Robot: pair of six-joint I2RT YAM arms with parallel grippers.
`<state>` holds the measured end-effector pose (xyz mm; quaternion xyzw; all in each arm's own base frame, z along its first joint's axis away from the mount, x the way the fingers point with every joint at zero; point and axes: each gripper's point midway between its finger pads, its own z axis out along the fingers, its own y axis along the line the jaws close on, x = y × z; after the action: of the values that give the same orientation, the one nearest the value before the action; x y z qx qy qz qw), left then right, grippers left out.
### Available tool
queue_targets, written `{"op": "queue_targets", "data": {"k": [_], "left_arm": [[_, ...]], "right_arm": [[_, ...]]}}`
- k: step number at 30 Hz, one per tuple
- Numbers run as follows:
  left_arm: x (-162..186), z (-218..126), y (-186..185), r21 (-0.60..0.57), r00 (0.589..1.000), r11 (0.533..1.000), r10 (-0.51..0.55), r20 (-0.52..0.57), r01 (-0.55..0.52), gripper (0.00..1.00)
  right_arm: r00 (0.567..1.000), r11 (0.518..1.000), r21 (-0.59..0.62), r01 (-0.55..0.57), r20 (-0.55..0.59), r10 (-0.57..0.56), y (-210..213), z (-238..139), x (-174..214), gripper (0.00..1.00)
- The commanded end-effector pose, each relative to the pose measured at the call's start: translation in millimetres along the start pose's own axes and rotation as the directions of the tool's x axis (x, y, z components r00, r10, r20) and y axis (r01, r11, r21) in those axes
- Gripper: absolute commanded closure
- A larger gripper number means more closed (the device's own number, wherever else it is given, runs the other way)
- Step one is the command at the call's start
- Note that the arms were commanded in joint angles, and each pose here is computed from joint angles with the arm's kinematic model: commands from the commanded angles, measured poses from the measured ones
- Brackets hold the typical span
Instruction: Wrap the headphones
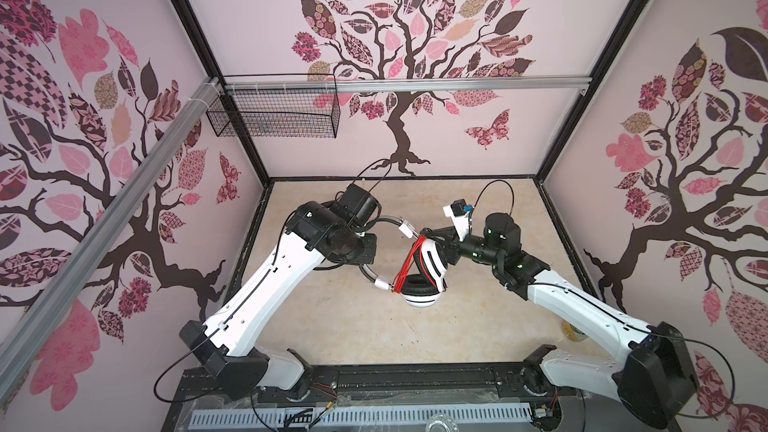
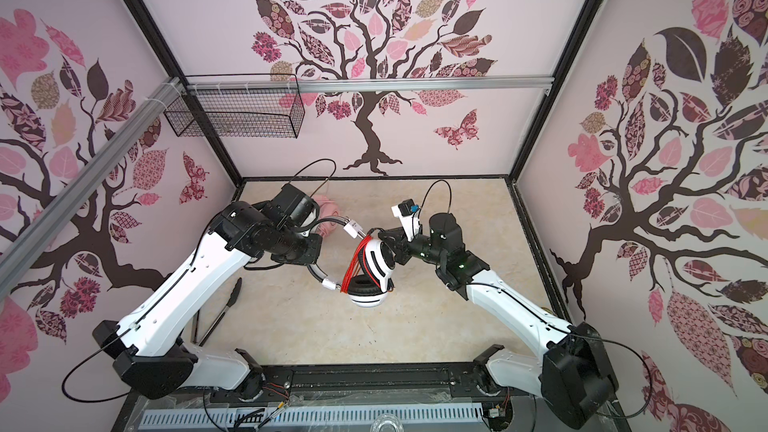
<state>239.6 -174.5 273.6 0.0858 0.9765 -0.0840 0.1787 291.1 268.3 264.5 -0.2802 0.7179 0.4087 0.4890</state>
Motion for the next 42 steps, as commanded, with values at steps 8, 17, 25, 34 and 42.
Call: {"op": "queue_targets", "data": {"k": [8,17,25,34,42], "left_arm": [[-35.5,-16.9,-21.1,0.083,0.995,0.995,-0.069,0.078,0.063,1.00],[-41.2,-6.5,-25.2,0.084,0.994,0.992,-0.094,0.057,0.089,1.00],[-42.3,9.0,-23.6,0.070,0.990,0.989,-0.135,0.048,0.131,1.00],[-13.9,46.5,-14.5,0.043,0.979,0.978,-0.202,-0.018,0.203,1.00],[38.1,73.9,-11.3,0.034,0.965,0.969,-0.242,-0.104,0.246,1.00]], "right_arm": [[0.995,0.971,-0.235,-0.042,0.079,0.063,40.8,-22.2,19.0,0.88],[0.994,0.995,-0.020,-0.102,0.037,0.103,10.0,-36.4,56.5,0.45],[0.984,0.951,0.252,-0.180,0.033,0.178,-22.3,-77.4,102.4,0.30],[0.931,0.764,0.537,-0.359,0.151,0.331,-62.8,-129.3,140.5,0.32],[0.933,0.744,0.564,-0.357,0.184,0.308,-68.9,-136.6,143.2,0.31]]}}
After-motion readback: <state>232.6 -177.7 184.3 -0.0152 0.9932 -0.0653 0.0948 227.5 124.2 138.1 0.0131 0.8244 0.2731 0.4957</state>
